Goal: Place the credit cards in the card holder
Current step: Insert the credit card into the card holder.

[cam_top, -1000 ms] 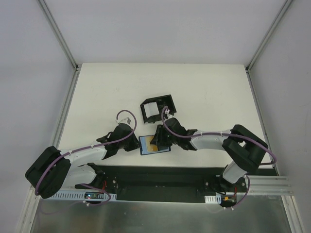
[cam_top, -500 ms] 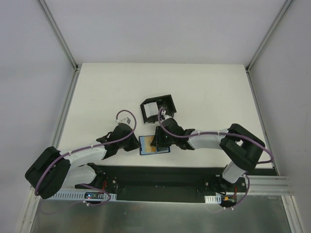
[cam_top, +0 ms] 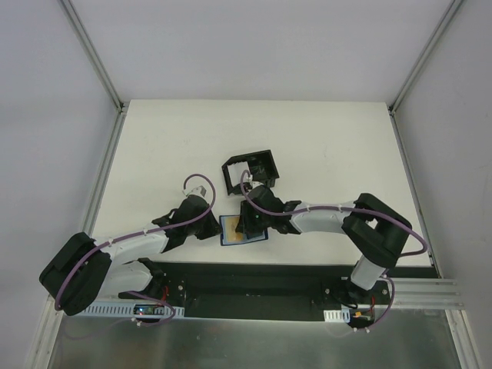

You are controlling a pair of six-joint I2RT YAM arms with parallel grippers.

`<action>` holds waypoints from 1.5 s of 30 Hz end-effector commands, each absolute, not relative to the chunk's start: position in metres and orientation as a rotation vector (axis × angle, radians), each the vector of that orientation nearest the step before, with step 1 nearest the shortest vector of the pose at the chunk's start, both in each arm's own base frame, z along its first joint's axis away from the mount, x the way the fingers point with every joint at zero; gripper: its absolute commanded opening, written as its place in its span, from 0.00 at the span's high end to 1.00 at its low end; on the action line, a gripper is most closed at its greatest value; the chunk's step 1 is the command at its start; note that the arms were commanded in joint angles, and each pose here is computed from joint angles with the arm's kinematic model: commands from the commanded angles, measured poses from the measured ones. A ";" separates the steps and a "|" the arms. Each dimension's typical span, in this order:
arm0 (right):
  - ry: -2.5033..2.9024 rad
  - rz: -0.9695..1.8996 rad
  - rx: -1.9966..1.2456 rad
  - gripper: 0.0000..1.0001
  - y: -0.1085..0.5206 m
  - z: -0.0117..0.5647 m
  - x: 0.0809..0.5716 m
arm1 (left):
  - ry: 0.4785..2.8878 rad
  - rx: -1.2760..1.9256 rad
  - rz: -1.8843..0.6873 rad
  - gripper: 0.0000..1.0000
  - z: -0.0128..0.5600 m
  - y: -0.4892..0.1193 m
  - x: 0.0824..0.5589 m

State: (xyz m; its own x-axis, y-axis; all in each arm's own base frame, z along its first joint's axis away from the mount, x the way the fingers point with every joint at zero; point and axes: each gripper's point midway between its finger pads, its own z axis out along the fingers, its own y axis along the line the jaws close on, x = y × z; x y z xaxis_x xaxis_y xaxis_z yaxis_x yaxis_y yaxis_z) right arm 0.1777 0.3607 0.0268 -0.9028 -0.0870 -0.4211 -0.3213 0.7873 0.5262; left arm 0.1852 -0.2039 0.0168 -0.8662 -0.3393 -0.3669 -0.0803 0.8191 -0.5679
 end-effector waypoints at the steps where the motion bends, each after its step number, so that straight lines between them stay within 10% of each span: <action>1: 2.563 0.972 -0.391 0.71 0.386 0.041 0.172 | 2.559 -0.289 -0.754 1.00 0.014 -0.200 0.182; 15: 2.525 0.618 -0.237 0.57 0.324 0.050 0.195 | 2.439 -0.189 -0.846 1.00 0.053 -0.209 0.190; 29: 2.669 0.424 -0.213 0.86 0.306 0.017 0.190 | 2.360 0.085 -1.077 1.00 0.112 -0.250 0.192; 45: 2.586 0.420 -0.129 0.87 0.289 0.034 0.200 | 2.517 -0.203 -0.829 1.00 0.048 -0.207 0.182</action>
